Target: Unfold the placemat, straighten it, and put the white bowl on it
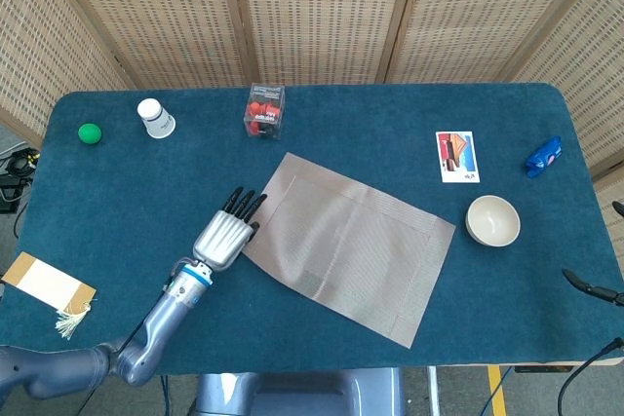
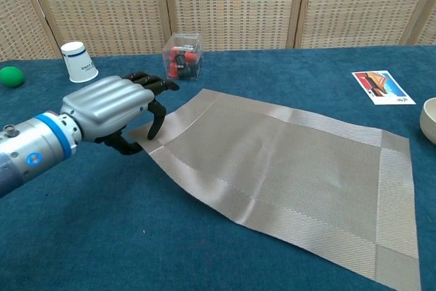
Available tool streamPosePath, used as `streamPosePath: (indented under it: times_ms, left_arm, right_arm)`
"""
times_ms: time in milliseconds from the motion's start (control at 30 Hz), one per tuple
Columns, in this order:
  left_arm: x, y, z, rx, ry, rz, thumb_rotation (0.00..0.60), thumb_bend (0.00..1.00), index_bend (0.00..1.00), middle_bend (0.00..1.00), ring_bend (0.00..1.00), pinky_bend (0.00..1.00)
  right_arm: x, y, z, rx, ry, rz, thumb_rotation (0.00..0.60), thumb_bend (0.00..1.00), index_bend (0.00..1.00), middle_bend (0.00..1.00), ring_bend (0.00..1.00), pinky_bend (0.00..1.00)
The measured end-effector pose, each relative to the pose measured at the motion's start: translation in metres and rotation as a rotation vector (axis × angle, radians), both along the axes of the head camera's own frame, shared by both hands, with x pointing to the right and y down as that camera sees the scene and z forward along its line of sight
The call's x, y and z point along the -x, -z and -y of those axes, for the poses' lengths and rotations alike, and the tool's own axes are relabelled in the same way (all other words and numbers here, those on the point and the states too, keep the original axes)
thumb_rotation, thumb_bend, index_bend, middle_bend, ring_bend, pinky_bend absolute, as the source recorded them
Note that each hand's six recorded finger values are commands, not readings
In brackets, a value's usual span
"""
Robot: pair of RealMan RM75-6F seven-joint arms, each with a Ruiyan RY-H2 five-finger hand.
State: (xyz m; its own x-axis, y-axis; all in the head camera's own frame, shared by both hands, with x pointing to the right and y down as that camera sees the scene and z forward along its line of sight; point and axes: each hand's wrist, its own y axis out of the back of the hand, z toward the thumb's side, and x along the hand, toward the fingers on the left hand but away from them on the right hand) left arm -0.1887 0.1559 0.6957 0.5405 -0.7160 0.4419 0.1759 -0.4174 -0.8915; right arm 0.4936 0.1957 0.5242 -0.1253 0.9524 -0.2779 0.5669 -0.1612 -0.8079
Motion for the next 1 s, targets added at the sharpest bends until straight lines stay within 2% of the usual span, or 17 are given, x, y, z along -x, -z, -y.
streamPosePath:
  times_ms: [200, 333, 667, 1000]
  left_arm:
    - [0.002, 0.018, -0.037, 0.038, -0.098, -0.054, 0.600, 0.56, 0.66, 0.00, 0.00, 0.00]
    - [0.008, 0.026, -0.055, 0.064, -0.138, -0.076, 0.600, 0.56, 0.66, 0.00, 0.00, 0.00]
    - [0.024, 0.033, -0.083, 0.183, -0.218, -0.172, 0.600, 0.55, 0.66, 0.00, 0.00, 0.00]
    - [0.032, 0.033, -0.096, 0.227, -0.301, -0.236, 0.600, 0.55, 0.66, 0.00, 0.00, 0.00]
  right_arm:
    - [0.004, -0.002, -0.002, 0.008, 0.010, 0.003, 0.600, 0.17, 0.12, 0.00, 0.00, 0.00]
    - [0.006, -0.001, -0.003, 0.007, 0.017, 0.001, 0.600, 0.17, 0.12, 0.00, 0.00, 0.00]
    - [0.011, -0.003, -0.005, 0.017, 0.031, -0.009, 0.600, 0.17, 0.12, 0.00, 0.00, 0.00]
    - [0.010, -0.005, -0.005, 0.020, 0.026, -0.017, 0.600, 0.17, 0.12, 0.00, 0.00, 0.00]
